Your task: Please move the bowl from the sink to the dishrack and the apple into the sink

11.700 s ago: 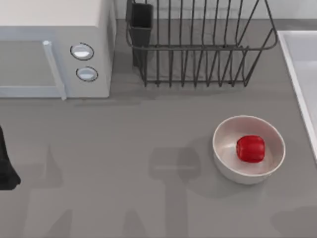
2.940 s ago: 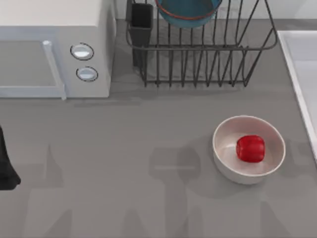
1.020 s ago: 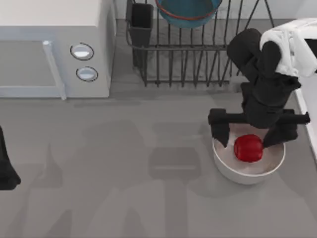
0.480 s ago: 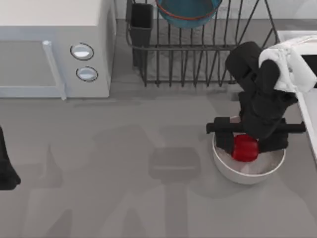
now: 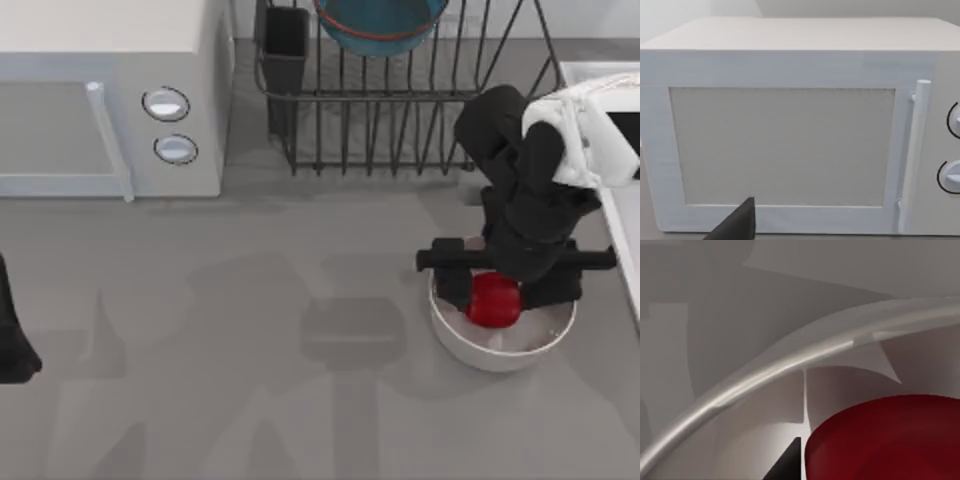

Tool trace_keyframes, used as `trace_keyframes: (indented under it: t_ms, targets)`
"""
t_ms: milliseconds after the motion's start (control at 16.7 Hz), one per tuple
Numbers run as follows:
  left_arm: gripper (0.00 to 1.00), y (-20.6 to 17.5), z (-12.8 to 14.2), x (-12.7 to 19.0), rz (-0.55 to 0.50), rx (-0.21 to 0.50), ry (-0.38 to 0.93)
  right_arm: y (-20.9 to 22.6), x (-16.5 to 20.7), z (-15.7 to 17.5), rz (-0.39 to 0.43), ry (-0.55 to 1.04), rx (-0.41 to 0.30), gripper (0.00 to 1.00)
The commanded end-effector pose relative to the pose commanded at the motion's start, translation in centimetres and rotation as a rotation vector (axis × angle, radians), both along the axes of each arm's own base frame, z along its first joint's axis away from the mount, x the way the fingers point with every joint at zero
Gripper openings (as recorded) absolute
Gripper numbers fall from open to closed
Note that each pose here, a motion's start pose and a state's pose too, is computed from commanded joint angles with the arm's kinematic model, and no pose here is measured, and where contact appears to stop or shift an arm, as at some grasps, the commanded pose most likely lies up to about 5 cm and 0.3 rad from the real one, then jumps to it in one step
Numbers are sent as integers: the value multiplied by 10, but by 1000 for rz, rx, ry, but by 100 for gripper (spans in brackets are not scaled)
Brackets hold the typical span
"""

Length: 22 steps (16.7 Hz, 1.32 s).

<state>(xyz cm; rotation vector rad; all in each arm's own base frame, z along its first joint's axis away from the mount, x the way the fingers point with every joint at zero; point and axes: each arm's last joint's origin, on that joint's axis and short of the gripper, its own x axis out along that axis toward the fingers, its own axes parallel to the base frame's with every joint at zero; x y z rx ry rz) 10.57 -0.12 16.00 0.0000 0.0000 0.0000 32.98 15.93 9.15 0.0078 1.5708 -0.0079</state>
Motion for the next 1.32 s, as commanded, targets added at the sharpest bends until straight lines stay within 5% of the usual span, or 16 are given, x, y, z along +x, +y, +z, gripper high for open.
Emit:
trace_keyframes:
  t_ms: [360, 780, 840, 1320]
  targets:
    - [100, 0, 0, 0, 0, 0, 0, 0, 0, 0, 0, 0, 0, 0]
    - [100, 0, 0, 0, 0, 0, 0, 0, 0, 0, 0, 0, 0, 0]
    - [100, 0, 0, 0, 0, 0, 0, 4, -7, 38, 14, -56, 27, 0]
    - [100, 0, 0, 0, 0, 0, 0, 7, -4, 103, 15, -44, 23, 0]
